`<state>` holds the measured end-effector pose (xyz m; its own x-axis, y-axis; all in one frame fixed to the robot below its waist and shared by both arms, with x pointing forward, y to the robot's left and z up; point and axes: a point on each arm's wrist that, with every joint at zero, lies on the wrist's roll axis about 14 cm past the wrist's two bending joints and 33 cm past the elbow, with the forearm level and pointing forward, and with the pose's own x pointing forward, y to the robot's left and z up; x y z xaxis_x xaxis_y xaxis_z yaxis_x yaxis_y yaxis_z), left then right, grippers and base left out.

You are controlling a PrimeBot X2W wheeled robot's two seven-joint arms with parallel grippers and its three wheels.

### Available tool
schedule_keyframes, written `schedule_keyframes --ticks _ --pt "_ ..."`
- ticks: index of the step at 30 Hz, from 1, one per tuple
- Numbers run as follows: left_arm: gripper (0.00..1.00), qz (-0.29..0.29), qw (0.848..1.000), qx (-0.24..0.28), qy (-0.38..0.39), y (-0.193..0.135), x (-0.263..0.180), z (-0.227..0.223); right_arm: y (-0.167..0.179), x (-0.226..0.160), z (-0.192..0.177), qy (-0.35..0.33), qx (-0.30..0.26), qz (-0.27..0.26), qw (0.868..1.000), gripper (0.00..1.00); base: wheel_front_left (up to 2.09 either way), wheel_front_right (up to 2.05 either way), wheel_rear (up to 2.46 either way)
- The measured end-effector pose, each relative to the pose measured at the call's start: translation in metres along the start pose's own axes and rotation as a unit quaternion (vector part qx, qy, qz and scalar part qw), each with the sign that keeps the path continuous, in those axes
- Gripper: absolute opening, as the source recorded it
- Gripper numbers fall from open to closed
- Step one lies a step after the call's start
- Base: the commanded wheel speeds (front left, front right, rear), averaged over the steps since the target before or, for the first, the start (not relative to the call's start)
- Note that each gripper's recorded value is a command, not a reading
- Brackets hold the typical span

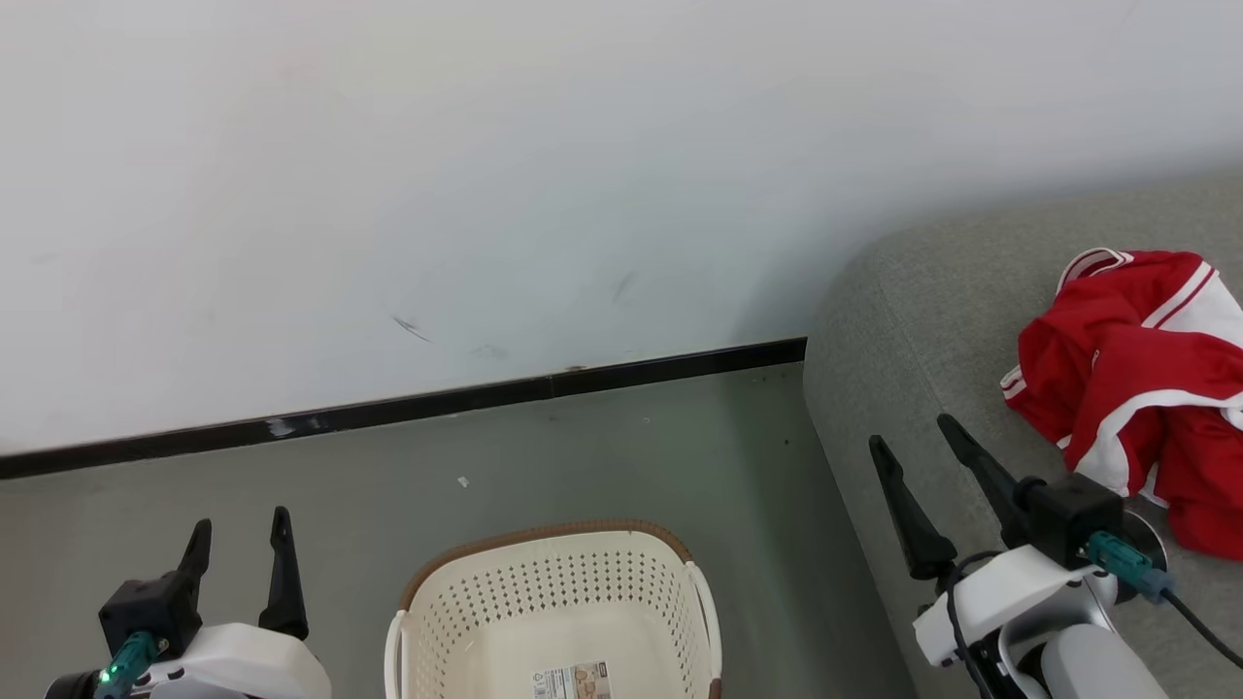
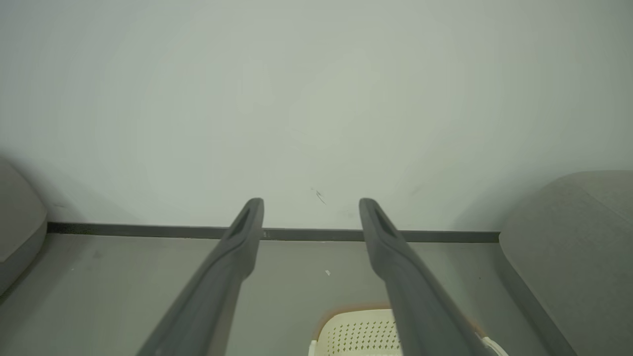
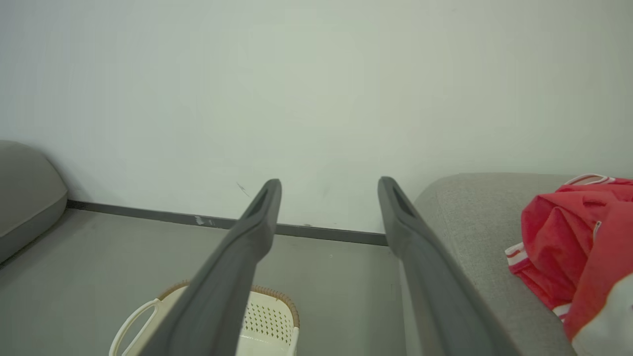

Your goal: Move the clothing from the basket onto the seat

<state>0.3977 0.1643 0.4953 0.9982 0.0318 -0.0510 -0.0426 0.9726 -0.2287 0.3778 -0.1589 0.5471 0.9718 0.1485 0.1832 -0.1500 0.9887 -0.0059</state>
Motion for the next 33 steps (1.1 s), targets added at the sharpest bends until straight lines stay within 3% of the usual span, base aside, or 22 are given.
schedule_keyframes --ticks 10,33 --pt "1.0 0.022 1.0 0.0 -0.005 0.017 -0.02 0.002 -0.001 -0.018 -0.005 0.006 0.006 -0.013 1.0 1.0 0.0 0.0 0.0" --pt "1.0 0.01 1.0 -0.007 -0.02 0.008 -0.022 0.011 -0.005 -0.025 0.002 -0.005 0.01 -0.027 1.0 1.0 0.0 0.0 0.0"
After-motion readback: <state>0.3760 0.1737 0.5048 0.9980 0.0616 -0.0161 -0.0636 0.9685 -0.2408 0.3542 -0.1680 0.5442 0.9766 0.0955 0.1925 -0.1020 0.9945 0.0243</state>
